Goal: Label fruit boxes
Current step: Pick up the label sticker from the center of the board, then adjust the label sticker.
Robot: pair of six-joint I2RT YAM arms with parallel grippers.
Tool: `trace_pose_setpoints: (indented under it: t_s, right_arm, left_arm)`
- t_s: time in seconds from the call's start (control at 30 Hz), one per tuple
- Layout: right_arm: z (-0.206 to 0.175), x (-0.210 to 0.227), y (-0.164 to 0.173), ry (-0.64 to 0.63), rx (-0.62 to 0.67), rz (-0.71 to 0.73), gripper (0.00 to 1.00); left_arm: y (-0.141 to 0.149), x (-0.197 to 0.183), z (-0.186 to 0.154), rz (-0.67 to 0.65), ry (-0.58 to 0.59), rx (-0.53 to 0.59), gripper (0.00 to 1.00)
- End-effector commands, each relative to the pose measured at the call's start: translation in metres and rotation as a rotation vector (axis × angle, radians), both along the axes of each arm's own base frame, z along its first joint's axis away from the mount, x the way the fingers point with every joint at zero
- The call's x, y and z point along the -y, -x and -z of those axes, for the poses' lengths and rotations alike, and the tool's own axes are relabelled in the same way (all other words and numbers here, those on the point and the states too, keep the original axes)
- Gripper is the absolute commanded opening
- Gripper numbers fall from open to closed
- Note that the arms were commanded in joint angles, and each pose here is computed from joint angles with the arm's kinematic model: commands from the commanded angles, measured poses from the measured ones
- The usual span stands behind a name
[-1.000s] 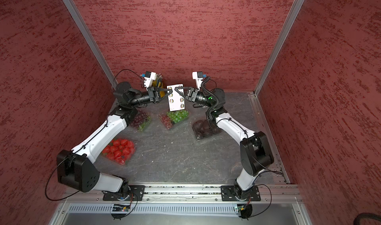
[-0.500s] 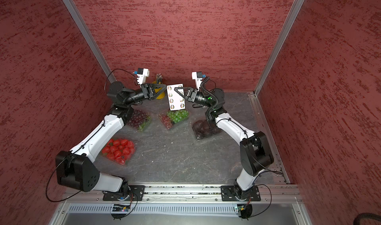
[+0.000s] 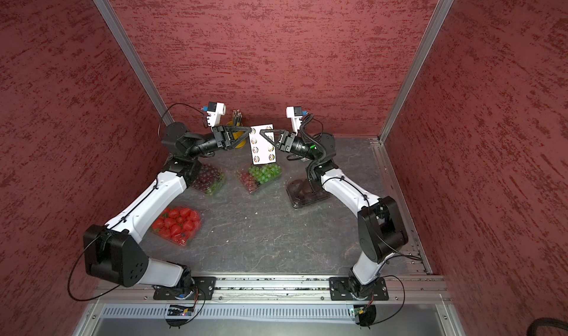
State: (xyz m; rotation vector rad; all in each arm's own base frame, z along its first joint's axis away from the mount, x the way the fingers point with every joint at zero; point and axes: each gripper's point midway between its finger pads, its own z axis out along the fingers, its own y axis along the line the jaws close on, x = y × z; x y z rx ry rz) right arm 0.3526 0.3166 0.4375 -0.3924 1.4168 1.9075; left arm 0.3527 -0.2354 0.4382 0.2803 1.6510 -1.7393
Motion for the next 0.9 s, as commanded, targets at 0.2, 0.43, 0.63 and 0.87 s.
trace_pose_setpoints:
  t_s: [0.2, 0.43, 0.63, 0.87]
  right_arm:
    - [-0.021, 0.001, 0.011, -0.041, 0.052, -0.011, 0.0]
    - [-0.019, 0.001, 0.011, -0.039, 0.05, -0.012, 0.0]
    - [-0.018, 0.002, 0.012, -0.042, 0.048, -0.011, 0.0]
    - [-0.018, 0.0, 0.014, -0.047, 0.051, -0.03, 0.0]
  left_arm:
    - [0.004, 0.006, -0.009, 0.021, 0.008, 0.044, 0.17]
    - [0.004, 0.005, -0.011, 0.017, 0.016, 0.044, 0.09]
    - [0.004, 0.004, -0.014, 0.015, 0.029, 0.045, 0.03]
    - [0.008, 0.015, -0.013, 0.059, 0.037, 0.045, 0.0]
